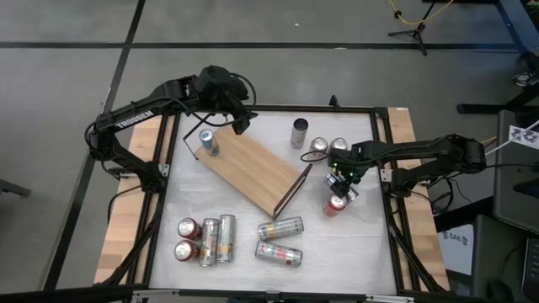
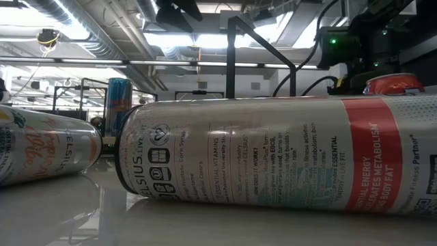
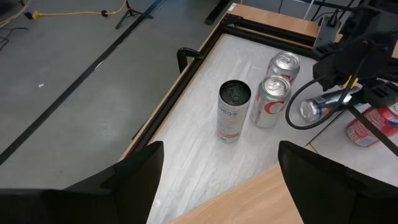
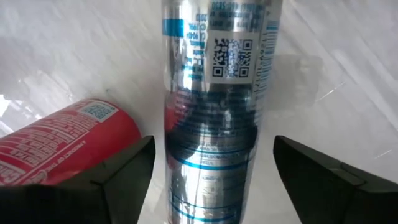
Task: Place canned beverage on shelf
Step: Put the blue soda can aligned with the blue soda can on the shelf
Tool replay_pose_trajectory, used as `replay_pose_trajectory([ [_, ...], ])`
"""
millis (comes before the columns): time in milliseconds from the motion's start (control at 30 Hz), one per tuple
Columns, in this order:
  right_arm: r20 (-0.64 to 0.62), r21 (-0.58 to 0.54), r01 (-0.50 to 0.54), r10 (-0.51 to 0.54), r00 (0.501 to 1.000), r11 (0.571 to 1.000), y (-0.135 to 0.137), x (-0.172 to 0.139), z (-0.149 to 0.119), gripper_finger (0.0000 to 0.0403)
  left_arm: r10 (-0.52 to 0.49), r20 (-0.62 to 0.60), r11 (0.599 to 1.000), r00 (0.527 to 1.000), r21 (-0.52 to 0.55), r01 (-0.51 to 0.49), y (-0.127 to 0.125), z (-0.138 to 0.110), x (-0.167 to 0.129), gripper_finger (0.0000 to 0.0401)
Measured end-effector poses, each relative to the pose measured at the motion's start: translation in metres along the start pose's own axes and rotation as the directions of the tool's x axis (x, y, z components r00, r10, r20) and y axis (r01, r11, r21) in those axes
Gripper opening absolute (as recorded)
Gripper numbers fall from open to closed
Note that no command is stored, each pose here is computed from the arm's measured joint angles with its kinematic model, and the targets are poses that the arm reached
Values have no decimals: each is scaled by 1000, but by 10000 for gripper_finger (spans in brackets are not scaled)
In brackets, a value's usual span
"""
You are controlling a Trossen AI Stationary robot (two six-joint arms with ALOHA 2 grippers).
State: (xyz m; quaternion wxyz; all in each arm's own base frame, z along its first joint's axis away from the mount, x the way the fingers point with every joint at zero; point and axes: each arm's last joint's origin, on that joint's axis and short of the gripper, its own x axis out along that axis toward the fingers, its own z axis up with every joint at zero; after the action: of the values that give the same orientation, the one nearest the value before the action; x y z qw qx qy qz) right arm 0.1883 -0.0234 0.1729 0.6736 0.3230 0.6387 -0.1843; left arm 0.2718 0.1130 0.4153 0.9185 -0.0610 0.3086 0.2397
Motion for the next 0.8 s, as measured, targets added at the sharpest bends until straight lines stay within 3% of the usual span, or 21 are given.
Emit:
replay_pose_trajectory([
  [800, -18, 19, -24, 25, 1000, 1000, 1, 0, -1, 324, 0, 0, 1000, 1000, 0, 0, 0, 0, 0, 309],
])
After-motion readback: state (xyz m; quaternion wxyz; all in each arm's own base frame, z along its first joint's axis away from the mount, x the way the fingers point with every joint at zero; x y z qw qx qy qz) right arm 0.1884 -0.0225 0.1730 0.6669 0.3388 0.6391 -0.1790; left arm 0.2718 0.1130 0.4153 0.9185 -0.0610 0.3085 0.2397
